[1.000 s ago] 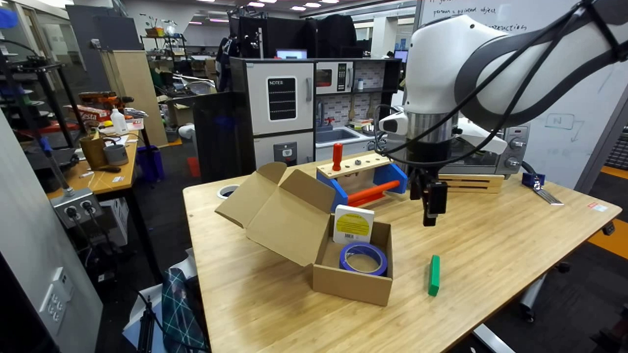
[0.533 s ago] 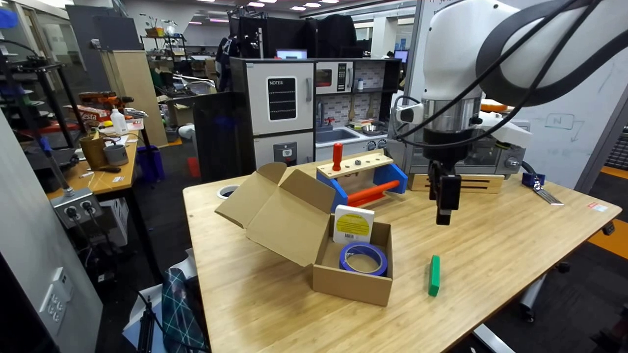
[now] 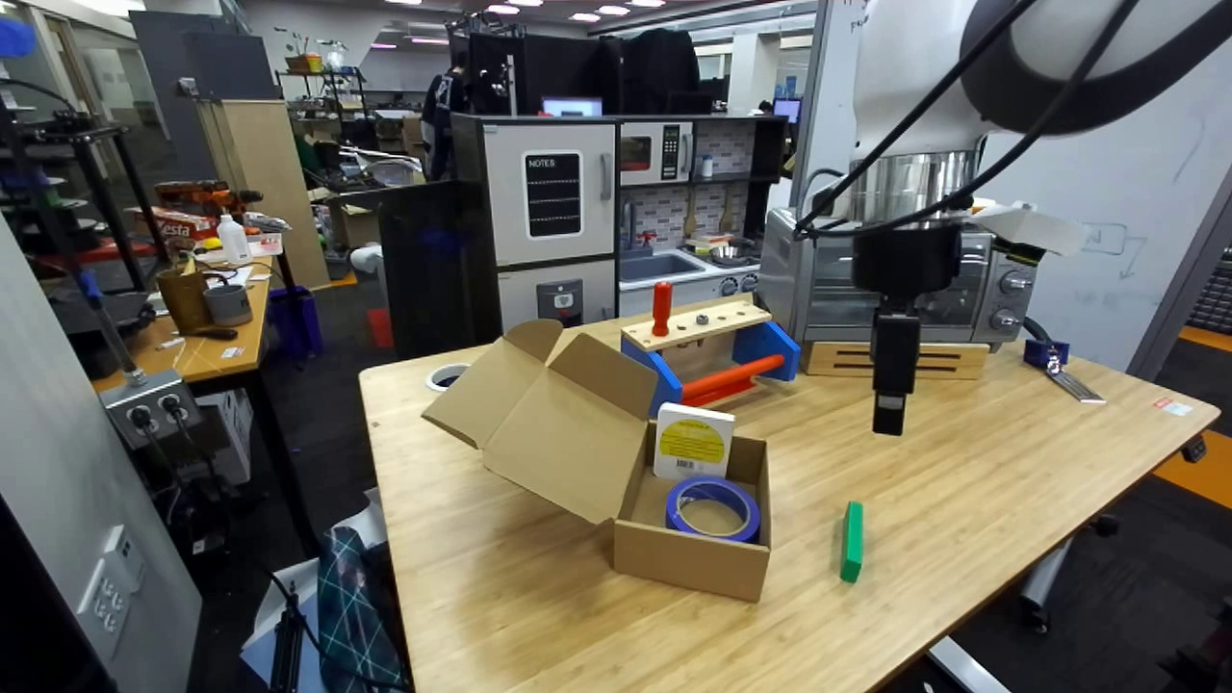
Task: Place the book, blue masking tape, and green block in the box
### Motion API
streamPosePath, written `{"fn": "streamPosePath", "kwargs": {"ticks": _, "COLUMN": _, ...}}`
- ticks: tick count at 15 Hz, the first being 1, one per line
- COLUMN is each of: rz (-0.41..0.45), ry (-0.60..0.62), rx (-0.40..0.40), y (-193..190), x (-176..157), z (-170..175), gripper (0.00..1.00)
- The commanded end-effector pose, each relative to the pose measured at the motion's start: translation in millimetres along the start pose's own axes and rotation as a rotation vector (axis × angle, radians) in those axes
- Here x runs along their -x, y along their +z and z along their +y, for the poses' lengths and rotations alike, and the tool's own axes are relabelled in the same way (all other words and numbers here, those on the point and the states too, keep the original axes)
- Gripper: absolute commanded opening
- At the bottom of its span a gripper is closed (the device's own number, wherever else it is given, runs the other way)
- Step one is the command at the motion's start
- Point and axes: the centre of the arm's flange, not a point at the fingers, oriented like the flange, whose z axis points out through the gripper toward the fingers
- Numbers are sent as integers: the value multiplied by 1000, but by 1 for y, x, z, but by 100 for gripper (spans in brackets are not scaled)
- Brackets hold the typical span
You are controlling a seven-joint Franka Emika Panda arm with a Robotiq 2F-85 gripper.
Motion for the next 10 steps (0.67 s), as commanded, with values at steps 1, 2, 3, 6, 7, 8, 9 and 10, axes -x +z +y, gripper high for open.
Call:
{"fn": "streamPosePath", "kwargs": {"ticks": 1, "rz": 70, "ry": -68, "rx": 47, "y": -3, "x": -4, "z": 10, "gripper": 100}}
{"fn": "streamPosePath", "kwargs": {"ticks": 2, "rz": 78, "ry": -135, "rx": 59, "y": -2, "x": -6, "z": 16, "gripper": 100}}
{"fn": "streamPosePath", "kwargs": {"ticks": 3, "rz": 78, "ry": -182, "rx": 71, "y": -1, "x": -7, "z": 22, "gripper": 100}}
{"fn": "streamPosePath", "kwargs": {"ticks": 6, "rz": 47, "ry": -317, "rx": 47, "y": 8, "x": -6, "z": 37, "gripper": 100}}
{"fn": "streamPosePath", "kwargs": {"ticks": 7, "rz": 43, "ry": -361, "rx": 36, "y": 10, "x": -5, "z": 39, "gripper": 100}}
{"fn": "streamPosePath", "kwargs": {"ticks": 8, "rz": 39, "ry": -399, "rx": 33, "y": 12, "x": -4, "z": 39, "gripper": 100}}
{"fn": "streamPosePath", "kwargs": {"ticks": 9, "rz": 37, "ry": -433, "rx": 34, "y": 12, "x": -4, "z": 37, "gripper": 100}}
{"fn": "streamPosePath", "kwargs": {"ticks": 10, "rz": 36, "ry": -460, "rx": 34, "y": 12, "x": -4, "z": 35, "gripper": 100}}
